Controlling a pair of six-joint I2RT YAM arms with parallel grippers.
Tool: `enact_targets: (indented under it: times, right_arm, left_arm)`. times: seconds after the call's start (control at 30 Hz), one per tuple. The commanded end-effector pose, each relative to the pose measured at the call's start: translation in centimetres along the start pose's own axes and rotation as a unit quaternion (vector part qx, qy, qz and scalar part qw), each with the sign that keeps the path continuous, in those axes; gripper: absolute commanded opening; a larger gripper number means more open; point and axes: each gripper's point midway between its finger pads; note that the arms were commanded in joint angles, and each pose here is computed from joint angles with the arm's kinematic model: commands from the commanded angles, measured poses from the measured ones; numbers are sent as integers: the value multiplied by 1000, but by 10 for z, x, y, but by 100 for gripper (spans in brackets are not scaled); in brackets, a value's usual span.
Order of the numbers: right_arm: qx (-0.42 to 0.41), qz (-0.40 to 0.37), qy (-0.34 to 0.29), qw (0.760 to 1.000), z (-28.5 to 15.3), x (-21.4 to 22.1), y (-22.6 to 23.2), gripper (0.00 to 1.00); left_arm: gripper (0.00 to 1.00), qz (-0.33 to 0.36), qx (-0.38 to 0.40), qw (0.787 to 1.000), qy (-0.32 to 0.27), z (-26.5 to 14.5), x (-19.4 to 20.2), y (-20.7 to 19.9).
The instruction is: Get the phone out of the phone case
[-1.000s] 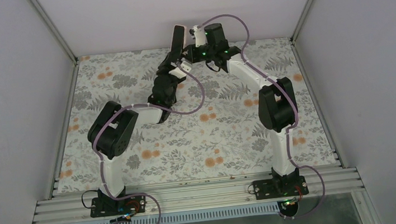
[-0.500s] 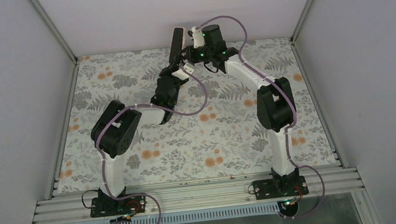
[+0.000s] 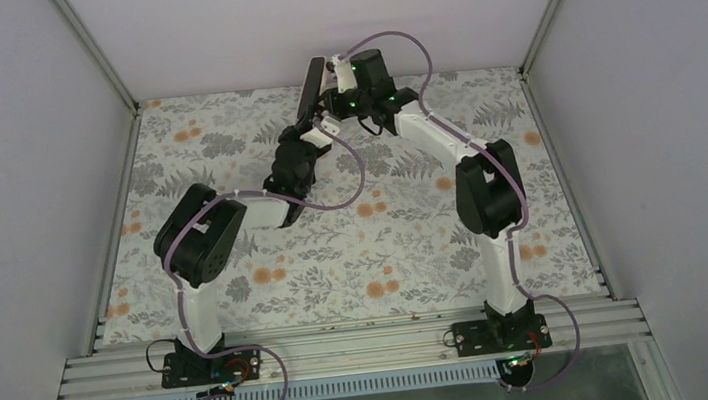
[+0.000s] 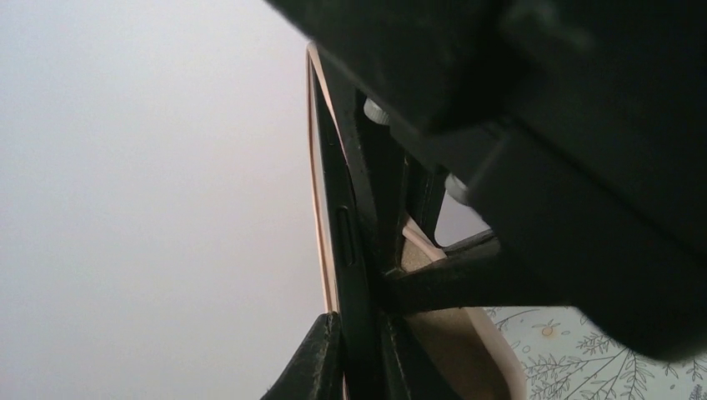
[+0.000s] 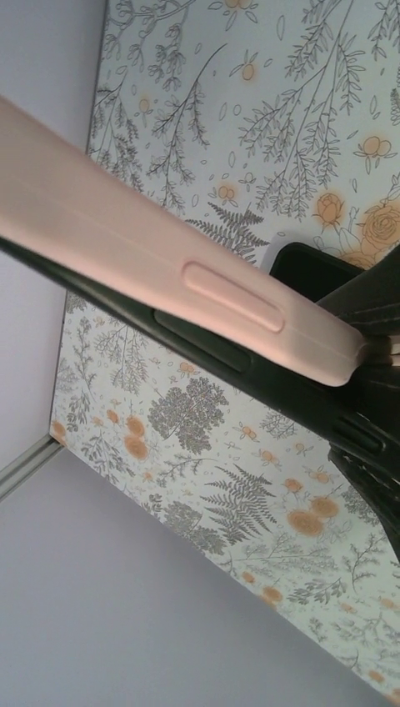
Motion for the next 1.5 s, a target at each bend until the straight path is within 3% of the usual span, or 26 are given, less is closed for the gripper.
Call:
enact_targets:
  times: [0.0,0.47,0.8,0.9,1.07,1.2,1.33,1.47]
  right_arm:
    - [24,-96,18,995,8,14,7,3]
    - [137,-166,27,976,-13,13,-41,3]
    - [155,-154,29,975,-30,8,-71,3]
    - [149,-143,30,978,-31,2,-79,3]
    - [78,-117,60,988,-28,8,-95,3]
    - [23,-131,144,981,-28,45,-91,3]
    - [-22,-123,232,965,-43,97,-81,3]
    - [-66,-107,279,952,-67,134,-62,3]
  left_arm:
    - [9,-35,-5,996,-84,-9,-68,28]
    - [5,-46,21,997,-59,-28,-64,53]
    - [2,-60,115,991,-10,-55,-67,39]
    - [2,-29,123,992,15,-62,-58,28]
    - [2,25,69,993,94,-70,-25,45]
    - [2,124,7,985,116,-97,-6,77]
    - [2,238,-18,958,160,-134,31,93]
    - [2,292,-22,935,202,-167,68,100]
Point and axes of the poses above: each gripper's point midway between its finger pads, its own z axis out along the fingers, its own y axis along the line the jaws close on, x = y × z, and after that the axes turned 10 degrees about -z, right-handed
